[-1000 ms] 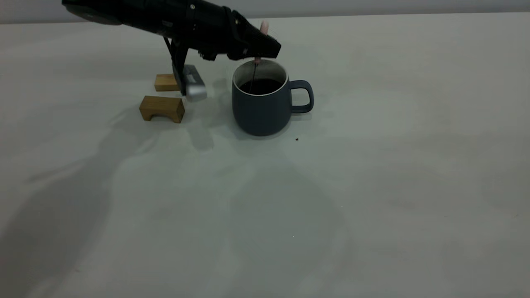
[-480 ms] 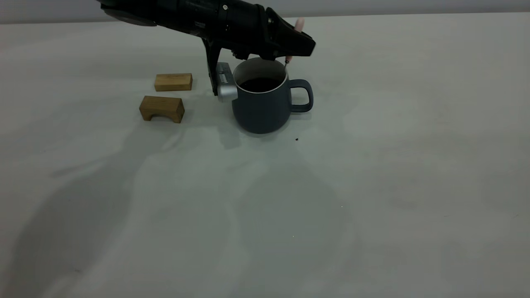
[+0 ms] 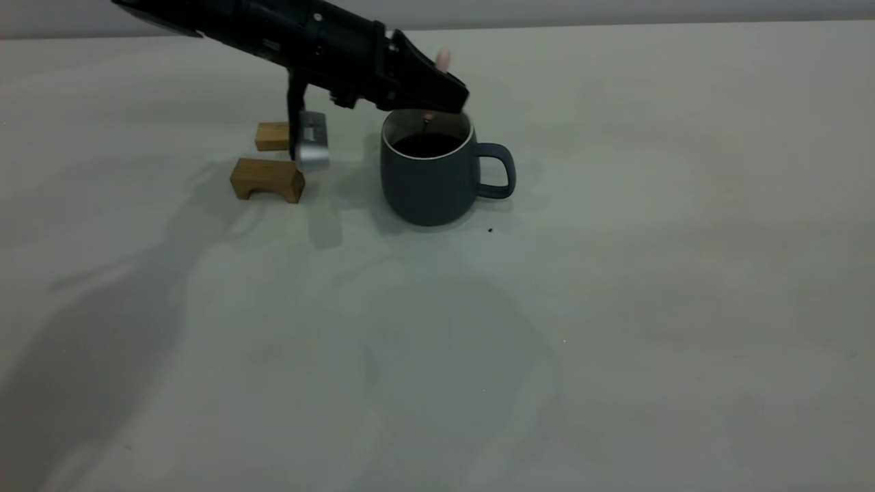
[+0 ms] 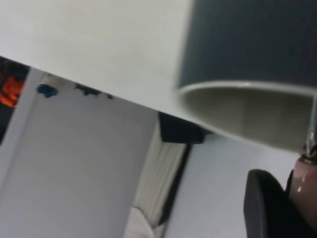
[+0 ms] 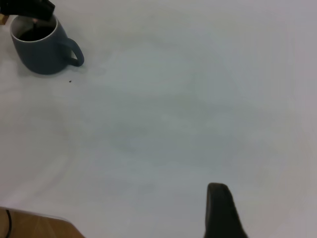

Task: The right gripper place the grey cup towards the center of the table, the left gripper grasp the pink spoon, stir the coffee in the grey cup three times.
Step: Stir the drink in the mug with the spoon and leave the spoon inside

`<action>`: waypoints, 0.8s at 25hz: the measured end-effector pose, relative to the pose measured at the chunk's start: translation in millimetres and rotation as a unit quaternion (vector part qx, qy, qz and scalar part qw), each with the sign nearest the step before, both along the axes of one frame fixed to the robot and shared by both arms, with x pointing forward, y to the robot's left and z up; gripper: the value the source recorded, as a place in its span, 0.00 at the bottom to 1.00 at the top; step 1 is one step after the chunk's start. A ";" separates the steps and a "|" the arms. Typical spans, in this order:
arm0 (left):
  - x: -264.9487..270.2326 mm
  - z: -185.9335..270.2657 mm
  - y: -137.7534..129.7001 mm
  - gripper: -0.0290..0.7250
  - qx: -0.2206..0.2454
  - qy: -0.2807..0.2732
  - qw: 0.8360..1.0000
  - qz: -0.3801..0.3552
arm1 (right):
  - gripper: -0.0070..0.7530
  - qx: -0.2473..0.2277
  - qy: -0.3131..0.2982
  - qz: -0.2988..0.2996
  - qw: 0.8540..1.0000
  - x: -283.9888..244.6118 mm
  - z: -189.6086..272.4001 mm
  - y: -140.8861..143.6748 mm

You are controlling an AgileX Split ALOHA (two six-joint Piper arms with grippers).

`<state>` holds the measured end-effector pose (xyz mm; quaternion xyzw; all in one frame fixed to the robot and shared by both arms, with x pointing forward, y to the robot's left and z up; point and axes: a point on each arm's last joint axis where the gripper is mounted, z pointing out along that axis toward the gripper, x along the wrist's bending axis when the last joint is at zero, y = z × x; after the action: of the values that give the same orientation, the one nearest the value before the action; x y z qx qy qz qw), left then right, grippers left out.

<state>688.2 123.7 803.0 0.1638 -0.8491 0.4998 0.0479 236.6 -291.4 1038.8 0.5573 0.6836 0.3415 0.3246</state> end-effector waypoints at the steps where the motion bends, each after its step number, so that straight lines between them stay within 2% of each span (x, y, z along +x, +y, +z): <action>1: 2.3 0.4 1.4 0.19 0.003 -0.004 1.000 0.007 | 0.66 0.000 0.000 0.000 1.000 0.0 0.0 0.0; 7: 7.1 2.1 -10.1 0.19 -0.004 -0.015 0.999 0.046 | 0.66 0.000 0.000 0.000 1.000 0.0 0.0 0.0; 11: 2.8 3.0 -25.6 0.19 -0.007 -0.028 0.999 0.037 | 0.66 0.000 0.000 0.000 1.000 0.0 0.0 0.0; 16: -7.7 5.8 -33.9 0.19 -0.027 -0.021 0.999 -0.015 | 0.66 0.000 0.000 0.000 1.000 0.0 0.0 0.0; 20: -15.6 3.7 -27.5 0.19 -0.015 -0.020 0.997 -0.075 | 0.66 0.000 0.000 0.000 1.000 0.0 0.0 0.0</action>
<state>672.6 96.3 806.7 0.0895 -0.8522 0.5106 0.0709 236.6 -291.4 1038.8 0.5573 0.6836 0.3415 0.3246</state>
